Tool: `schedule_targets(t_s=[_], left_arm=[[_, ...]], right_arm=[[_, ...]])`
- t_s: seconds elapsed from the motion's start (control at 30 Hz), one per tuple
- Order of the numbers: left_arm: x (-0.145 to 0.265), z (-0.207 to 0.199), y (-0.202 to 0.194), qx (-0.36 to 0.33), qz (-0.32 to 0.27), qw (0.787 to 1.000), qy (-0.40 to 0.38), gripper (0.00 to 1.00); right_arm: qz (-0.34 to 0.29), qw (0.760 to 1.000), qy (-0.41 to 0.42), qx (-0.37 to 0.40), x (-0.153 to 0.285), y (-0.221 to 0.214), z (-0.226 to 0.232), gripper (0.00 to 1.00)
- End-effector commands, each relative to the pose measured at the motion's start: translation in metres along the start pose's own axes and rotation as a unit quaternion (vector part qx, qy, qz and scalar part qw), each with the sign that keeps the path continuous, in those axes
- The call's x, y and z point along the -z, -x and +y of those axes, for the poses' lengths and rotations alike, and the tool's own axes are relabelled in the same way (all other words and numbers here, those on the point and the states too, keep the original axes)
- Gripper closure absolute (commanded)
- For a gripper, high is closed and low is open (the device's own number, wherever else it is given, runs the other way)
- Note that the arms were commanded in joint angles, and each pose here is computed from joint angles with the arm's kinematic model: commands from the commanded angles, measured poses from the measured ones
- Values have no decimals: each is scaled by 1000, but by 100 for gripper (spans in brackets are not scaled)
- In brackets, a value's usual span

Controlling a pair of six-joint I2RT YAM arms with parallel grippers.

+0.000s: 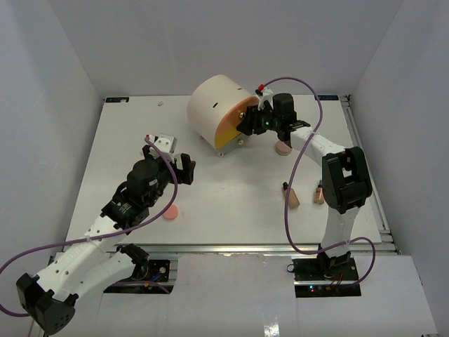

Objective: Organize the makeup

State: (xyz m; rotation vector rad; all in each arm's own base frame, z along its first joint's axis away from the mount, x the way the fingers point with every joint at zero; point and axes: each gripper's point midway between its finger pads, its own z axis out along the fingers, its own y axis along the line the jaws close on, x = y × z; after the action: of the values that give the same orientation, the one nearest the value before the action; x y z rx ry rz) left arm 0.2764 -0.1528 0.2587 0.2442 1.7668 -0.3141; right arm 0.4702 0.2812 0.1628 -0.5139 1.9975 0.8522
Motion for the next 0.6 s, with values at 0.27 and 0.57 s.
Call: schedule_targets(t_s=[0.27,0.57], left_arm=[[-1,5,4,2,-9,1000,9,4],[-1,6,4,1,-9,1000,12,4]], right_arm=[[-30,999,24,-16,-5,14,6,64],[-33,999,19,-16,28,1,0,76]])
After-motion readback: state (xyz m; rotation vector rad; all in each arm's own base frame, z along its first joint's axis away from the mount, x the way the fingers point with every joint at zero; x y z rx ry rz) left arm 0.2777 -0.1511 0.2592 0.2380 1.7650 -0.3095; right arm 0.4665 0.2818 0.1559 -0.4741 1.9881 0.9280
